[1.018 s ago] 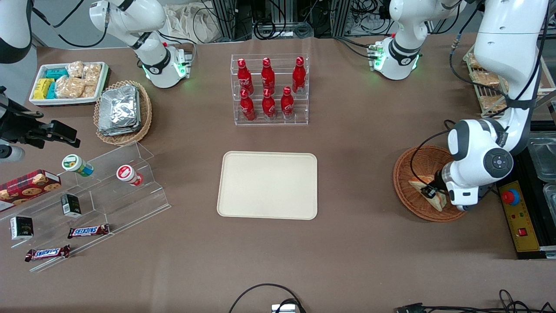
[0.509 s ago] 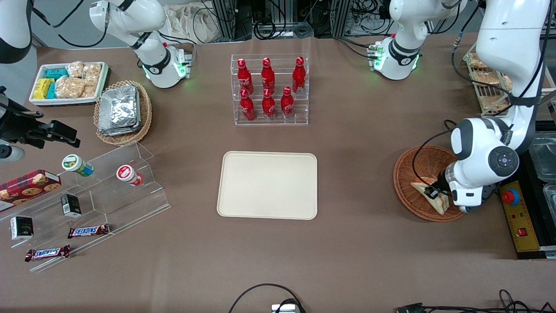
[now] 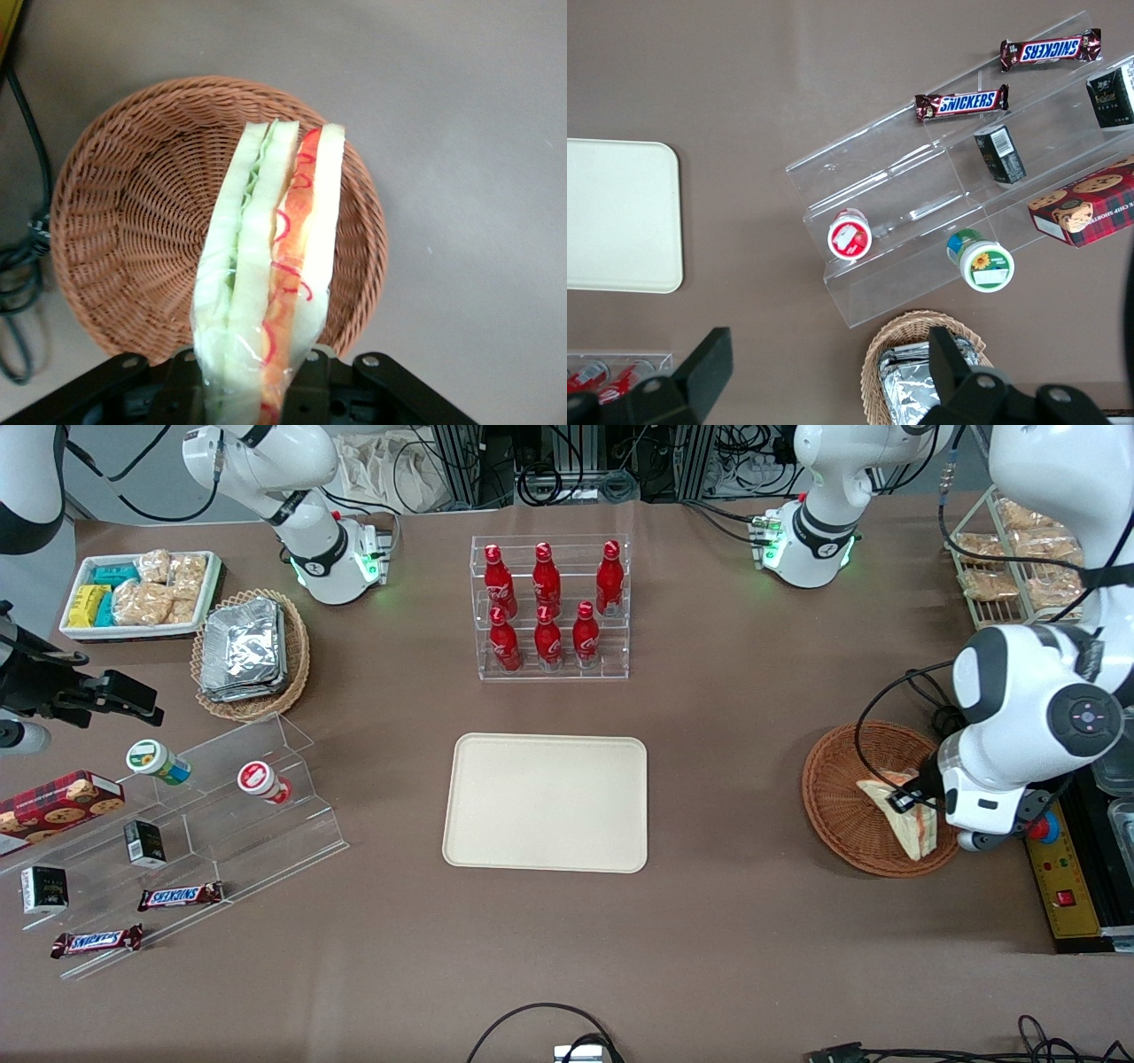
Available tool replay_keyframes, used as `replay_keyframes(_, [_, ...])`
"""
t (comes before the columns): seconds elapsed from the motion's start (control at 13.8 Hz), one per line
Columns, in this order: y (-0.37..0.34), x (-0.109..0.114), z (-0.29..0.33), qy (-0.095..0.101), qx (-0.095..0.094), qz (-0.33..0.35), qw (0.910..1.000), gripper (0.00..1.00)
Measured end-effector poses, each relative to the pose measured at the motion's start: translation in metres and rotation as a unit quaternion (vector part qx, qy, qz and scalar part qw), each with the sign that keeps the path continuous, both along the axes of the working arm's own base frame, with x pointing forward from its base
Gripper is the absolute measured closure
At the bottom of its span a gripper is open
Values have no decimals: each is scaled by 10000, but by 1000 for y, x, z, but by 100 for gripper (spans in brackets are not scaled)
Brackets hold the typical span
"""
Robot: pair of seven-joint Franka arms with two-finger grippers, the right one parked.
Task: Place sandwich from basket to tray
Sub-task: 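Carry the held sandwich with the left gripper over the cream tray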
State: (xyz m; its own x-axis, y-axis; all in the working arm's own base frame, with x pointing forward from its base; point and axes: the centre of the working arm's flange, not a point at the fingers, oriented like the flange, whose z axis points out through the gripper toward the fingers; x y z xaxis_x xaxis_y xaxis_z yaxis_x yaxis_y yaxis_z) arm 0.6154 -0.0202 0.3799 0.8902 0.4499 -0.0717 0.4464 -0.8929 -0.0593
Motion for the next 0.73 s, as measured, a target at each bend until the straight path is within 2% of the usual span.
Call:
replay_keyframes(0.36, [-79, 14, 77, 101, -164, -1081, 9940, 79])
replay_keyframes(0.58, [-163, 11, 77, 131, -252, -1711, 9848, 79])
replay_keyframes(0.73, [-218, 5, 57, 242, -294, -2088, 9772, 79])
